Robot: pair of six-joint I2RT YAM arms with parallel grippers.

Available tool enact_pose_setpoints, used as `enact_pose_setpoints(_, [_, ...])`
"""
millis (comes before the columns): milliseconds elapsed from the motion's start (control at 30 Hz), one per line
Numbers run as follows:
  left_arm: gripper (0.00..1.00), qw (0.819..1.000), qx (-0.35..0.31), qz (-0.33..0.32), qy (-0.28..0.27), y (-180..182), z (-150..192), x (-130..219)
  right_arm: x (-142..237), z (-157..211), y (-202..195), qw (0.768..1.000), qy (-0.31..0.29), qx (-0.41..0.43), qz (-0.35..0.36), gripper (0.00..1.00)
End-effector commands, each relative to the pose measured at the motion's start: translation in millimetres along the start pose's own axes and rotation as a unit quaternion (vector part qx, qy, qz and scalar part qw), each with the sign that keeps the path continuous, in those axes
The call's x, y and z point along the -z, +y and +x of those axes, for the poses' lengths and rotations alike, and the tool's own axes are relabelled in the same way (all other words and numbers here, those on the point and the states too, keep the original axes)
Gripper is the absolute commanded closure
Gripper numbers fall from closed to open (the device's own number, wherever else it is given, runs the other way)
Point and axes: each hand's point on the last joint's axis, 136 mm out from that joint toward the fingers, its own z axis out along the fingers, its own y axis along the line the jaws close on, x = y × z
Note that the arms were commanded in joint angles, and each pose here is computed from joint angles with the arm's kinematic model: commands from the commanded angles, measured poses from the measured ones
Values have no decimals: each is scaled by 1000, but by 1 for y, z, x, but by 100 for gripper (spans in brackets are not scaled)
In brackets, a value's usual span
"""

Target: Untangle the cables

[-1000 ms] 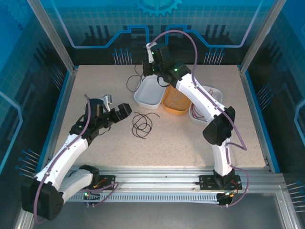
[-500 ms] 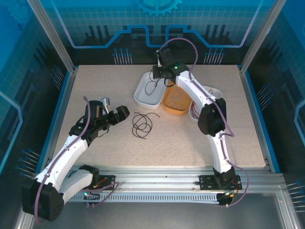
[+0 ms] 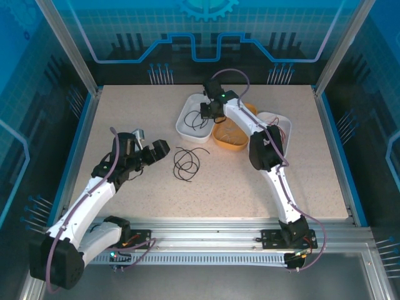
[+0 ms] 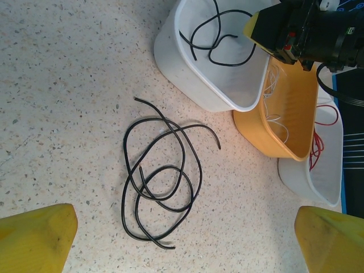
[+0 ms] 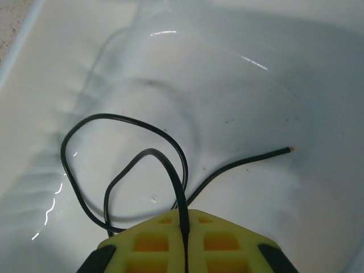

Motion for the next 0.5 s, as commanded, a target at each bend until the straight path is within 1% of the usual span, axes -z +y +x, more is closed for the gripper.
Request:
enact_pose_setpoints(0, [1, 1000, 14, -5, 13, 8, 7, -3, 14, -9, 5, 1000, -3, 1, -16, 82])
enact_pose_setpoints(67, [1, 1000, 15, -5, 13, 8, 7, -3, 30, -17, 8, 1000, -20, 14, -12, 71])
enact_pose_setpoints(167, [1, 1000, 16, -5, 13, 8, 8, -3, 58, -28, 12, 999, -42, 28, -5, 60])
enact_pose_setpoints(367, [1, 1000, 17, -6, 11, 9, 7, -3, 115, -37, 11, 995, -87, 43, 28, 43])
enact_pose_setpoints(400, [1, 1000, 17, -5, 12, 8, 7, -3, 122, -36, 11, 994, -92, 45, 33, 41])
enact_pose_setpoints(467, [1, 1000, 20, -7, 12, 10, 7, -4, 134, -29, 12, 993, -98, 54, 44, 41])
